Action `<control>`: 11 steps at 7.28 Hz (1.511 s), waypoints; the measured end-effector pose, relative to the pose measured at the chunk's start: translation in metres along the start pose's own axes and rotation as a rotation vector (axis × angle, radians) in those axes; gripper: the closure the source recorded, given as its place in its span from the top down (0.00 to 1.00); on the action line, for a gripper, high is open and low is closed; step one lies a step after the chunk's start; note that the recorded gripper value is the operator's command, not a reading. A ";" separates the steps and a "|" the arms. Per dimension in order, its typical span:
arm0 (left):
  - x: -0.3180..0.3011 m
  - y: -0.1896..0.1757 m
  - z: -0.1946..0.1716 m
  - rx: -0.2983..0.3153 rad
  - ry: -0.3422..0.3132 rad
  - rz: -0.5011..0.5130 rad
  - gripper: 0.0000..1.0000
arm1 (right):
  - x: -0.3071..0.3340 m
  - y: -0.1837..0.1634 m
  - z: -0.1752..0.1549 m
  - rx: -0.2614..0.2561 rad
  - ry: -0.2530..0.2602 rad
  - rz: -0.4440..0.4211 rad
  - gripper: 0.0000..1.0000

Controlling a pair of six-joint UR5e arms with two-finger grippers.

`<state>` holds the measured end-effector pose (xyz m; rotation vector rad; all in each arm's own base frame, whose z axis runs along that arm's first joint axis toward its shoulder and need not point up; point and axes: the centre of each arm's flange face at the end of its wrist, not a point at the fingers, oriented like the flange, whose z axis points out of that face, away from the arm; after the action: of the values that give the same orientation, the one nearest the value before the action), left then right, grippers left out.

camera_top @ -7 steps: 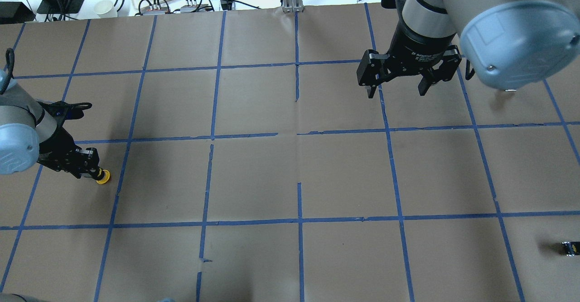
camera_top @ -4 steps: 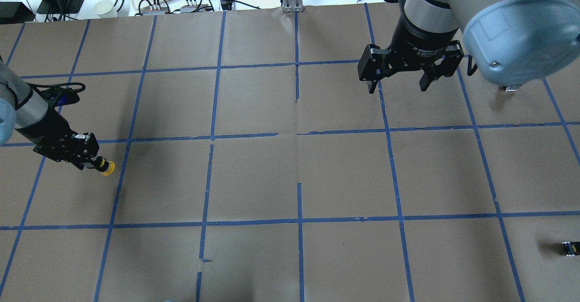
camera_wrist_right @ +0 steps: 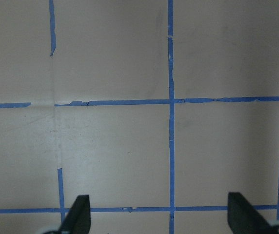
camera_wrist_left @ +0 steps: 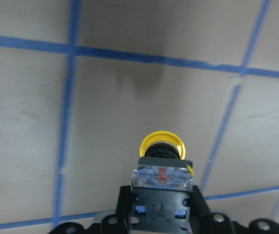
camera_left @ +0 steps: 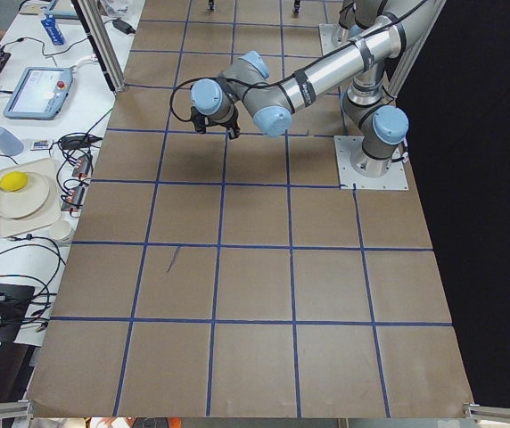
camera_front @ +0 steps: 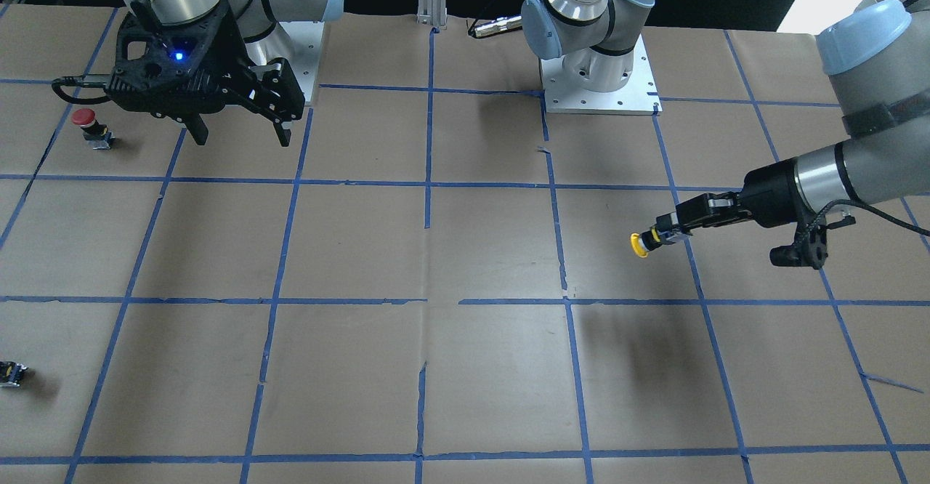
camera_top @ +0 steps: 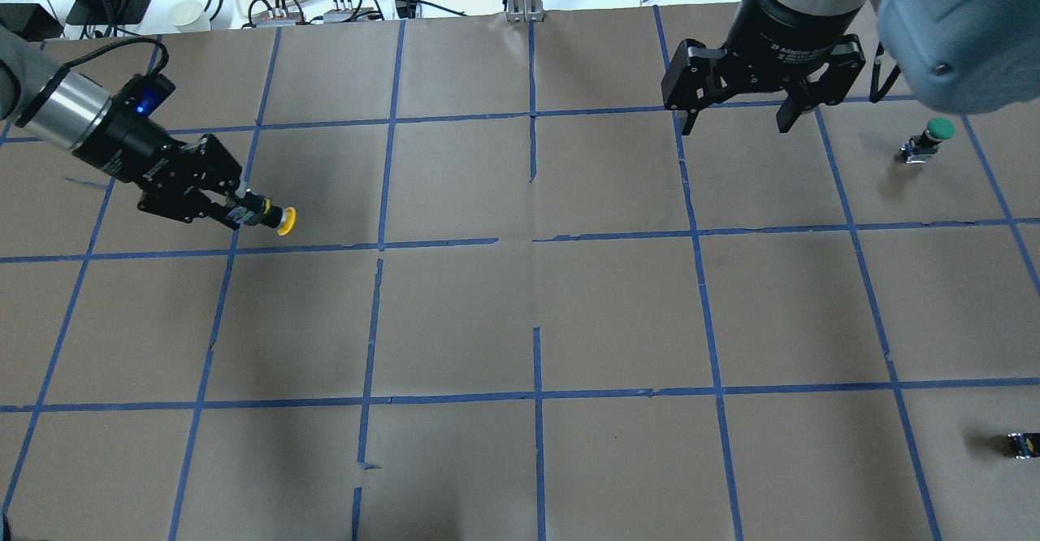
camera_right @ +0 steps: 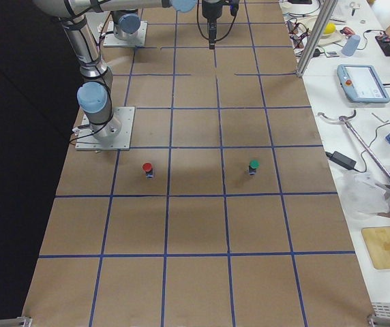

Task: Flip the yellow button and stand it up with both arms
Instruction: 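Lift the yellow button with the left gripper toward the right gripper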

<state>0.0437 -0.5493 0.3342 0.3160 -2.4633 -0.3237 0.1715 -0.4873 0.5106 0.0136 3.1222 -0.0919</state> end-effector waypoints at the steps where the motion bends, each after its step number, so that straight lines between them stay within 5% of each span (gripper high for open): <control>1: 0.041 0.002 0.020 -0.019 0.176 -0.064 0.00 | 0.000 0.001 -0.003 0.001 -0.003 -0.002 1.00; 3: 0.112 0.010 0.056 -0.089 0.458 -0.183 0.01 | 0.004 0.007 -0.022 0.032 -0.009 0.007 1.00; 4: 0.146 0.016 0.072 -0.129 0.574 -0.220 0.01 | 0.002 0.009 -0.029 0.042 -0.060 0.016 1.00; 7: 0.202 0.040 0.119 -0.231 0.849 -0.275 0.01 | -0.001 0.005 -0.039 0.011 -0.402 0.070 1.00; 11: 0.209 0.056 0.143 -0.271 0.990 -0.334 0.01 | 0.076 -0.017 -0.040 -0.053 -0.736 0.326 0.99</control>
<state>-0.2143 -0.5371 0.3562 0.5973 -1.3761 -0.4878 0.0952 -0.5008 0.5499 0.3890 2.3492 -0.0042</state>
